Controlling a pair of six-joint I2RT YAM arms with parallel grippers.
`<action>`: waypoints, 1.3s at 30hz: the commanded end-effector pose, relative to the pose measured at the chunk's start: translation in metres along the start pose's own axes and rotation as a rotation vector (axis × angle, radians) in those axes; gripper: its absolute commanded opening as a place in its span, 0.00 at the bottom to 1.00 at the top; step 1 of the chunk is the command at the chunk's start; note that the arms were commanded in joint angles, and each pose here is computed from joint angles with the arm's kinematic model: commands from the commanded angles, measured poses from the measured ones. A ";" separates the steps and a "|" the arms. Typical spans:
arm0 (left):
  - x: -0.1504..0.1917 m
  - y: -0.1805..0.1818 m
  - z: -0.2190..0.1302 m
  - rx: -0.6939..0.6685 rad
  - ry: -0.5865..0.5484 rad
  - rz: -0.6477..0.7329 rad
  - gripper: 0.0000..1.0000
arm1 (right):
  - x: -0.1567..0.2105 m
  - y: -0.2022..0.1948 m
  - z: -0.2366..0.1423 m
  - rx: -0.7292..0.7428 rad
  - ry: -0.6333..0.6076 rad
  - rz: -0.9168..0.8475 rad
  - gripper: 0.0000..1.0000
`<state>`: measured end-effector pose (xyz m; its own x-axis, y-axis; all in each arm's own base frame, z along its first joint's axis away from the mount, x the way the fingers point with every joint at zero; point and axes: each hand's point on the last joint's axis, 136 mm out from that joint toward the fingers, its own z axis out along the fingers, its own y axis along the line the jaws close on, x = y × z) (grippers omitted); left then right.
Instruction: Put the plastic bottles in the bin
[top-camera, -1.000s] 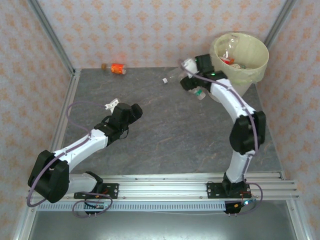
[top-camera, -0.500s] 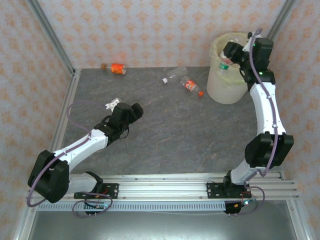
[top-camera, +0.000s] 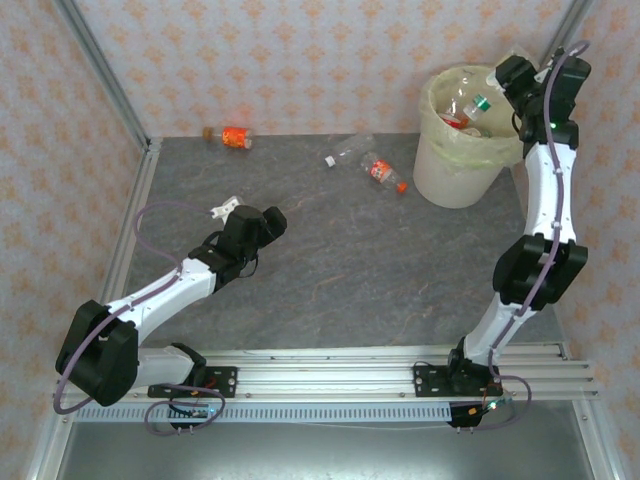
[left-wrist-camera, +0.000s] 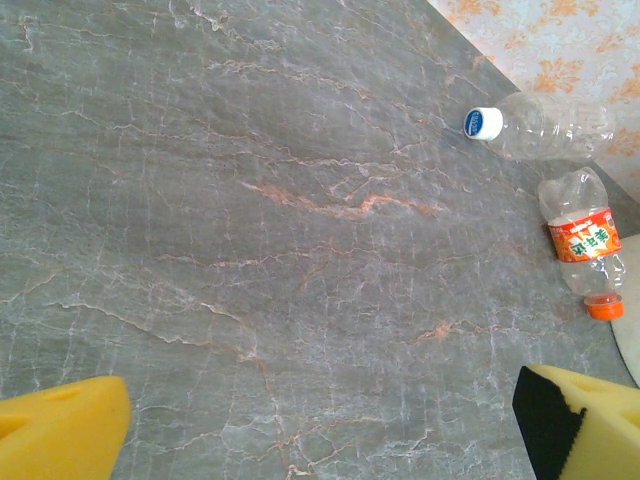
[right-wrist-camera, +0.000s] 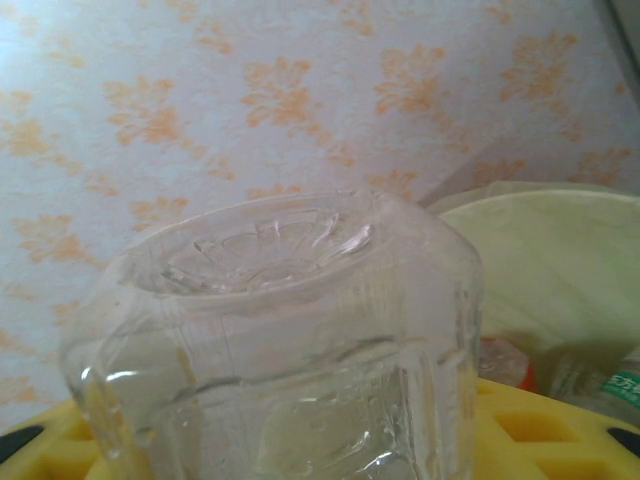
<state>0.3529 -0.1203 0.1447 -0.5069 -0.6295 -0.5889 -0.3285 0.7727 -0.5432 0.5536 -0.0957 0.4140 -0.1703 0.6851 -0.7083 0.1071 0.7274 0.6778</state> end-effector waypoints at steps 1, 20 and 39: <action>-0.010 -0.009 -0.007 0.026 -0.012 -0.016 1.00 | -0.002 -0.013 0.006 0.073 -0.009 -0.039 0.41; -0.002 -0.017 0.006 0.031 0.035 -0.018 1.00 | 0.037 -0.007 -0.006 0.018 0.198 -0.206 0.93; -0.006 -0.012 0.001 0.027 0.001 -0.034 1.00 | 0.053 0.064 -0.047 -0.170 0.092 -0.277 0.99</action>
<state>0.3590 -0.1321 0.1432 -0.5401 -0.6289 -0.5593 -0.3160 0.7674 -0.5579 0.5143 -0.0350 0.3887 -0.3602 0.5287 -0.7686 0.0065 0.8253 0.5646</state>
